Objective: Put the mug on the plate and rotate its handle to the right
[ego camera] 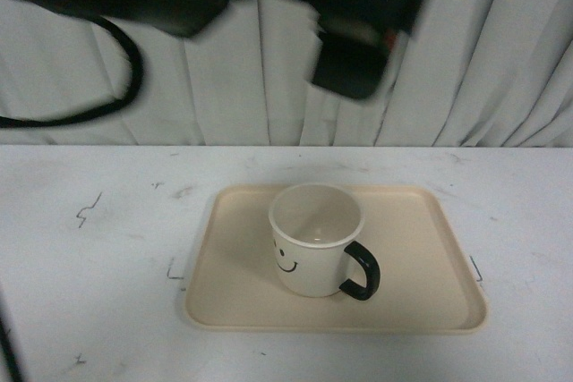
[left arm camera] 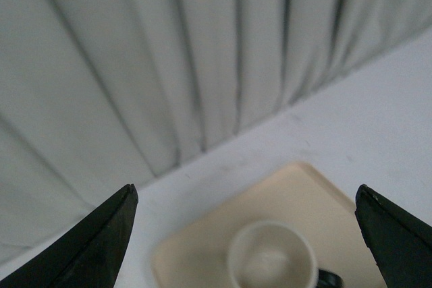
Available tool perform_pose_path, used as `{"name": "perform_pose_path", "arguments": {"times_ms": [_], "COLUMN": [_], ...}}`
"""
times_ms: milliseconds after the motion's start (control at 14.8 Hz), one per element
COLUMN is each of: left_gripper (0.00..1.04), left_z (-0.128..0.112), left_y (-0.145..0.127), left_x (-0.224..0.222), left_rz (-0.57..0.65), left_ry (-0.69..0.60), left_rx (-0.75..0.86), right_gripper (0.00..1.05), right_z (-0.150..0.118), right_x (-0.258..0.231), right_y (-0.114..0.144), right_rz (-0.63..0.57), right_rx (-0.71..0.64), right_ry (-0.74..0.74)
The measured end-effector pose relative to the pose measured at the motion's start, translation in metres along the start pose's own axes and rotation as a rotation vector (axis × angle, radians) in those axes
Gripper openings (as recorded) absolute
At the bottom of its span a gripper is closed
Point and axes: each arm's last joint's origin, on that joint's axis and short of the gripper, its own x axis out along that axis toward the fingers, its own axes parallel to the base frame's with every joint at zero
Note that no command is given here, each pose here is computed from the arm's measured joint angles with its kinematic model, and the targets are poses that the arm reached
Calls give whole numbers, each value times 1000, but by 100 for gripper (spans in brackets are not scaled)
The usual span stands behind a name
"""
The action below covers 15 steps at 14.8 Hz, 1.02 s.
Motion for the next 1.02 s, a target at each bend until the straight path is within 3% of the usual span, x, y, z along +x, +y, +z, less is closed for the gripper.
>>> {"name": "perform_pose_path", "arguments": {"times_ms": [68, 135, 271, 474, 609, 1015], "left_gripper": [96, 84, 60, 24, 1, 2], "left_z": [6, 4, -51, -76, -99, -129], "left_y": [8, 14, 29, 44, 47, 50], "left_x": [-20, -31, -51, -90, -104, -138], "left_rz": [102, 307, 479, 500, 490, 490], "left_ry": [-131, -234, -155, -219, -184, -186], "left_rx": [4, -92, -180, -227, -228, -230], "right_gripper": [98, 98, 98, 98, 98, 98], "right_z": [0, 0, 0, 0, 0, 0], "right_x": [0, 0, 0, 0, 0, 0], "right_y": [0, 0, 0, 0, 0, 0], "right_rz": [0, 3, 0, 0, 0, 0], "right_rx": [0, 0, 0, 0, 0, 0], "right_ry": [0, -1, 1, 0, 0, 0]}}
